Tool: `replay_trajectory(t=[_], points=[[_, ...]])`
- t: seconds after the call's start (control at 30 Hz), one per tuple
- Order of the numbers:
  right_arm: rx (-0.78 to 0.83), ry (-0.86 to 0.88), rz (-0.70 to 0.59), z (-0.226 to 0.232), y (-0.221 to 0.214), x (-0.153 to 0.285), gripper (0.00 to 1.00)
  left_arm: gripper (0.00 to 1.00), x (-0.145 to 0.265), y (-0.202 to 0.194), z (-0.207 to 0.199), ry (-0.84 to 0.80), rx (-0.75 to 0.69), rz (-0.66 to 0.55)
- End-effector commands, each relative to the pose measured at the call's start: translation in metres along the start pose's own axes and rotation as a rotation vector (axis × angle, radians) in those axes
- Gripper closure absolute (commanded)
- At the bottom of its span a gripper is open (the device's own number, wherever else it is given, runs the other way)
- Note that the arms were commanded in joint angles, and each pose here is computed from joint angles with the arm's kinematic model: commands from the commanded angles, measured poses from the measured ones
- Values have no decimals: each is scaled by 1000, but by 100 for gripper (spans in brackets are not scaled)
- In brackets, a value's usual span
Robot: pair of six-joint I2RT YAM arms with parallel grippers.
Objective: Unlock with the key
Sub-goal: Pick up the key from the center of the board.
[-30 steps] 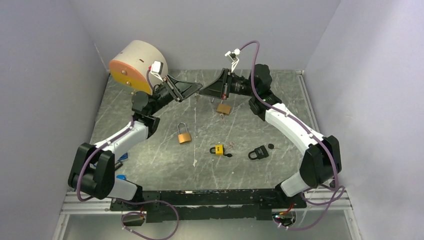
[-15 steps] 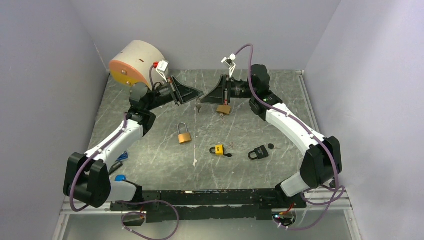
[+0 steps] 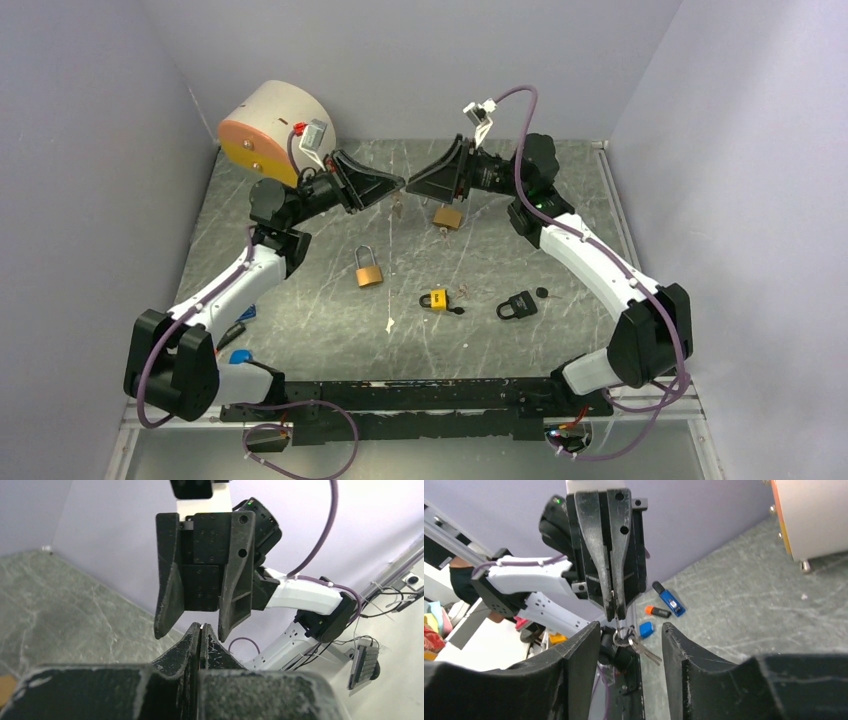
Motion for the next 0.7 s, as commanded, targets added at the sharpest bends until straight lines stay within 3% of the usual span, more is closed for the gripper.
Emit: replay_trajectory(t=[0.0, 0.43, 0.67], points=[[114, 117, -129, 32, 29, -8, 47, 98, -1, 22, -29, -128, -178, -123], [159, 107, -128, 41, 29, -26, 48, 97, -6, 33, -30, -185, -171, -269], [158, 75, -155, 40, 34, -28, 66, 97, -5, 33, -30, -195, -168, -284]])
Point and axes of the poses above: each gripper's point midway between its finger pads, its own x axis back along the fingers, its own z axis along the line the jaws close on, y = z × x, the point moved 5 cm from there along x, back along the fingers, and after that the axes turned 4 degrees about -x, right-handed, at the moved point
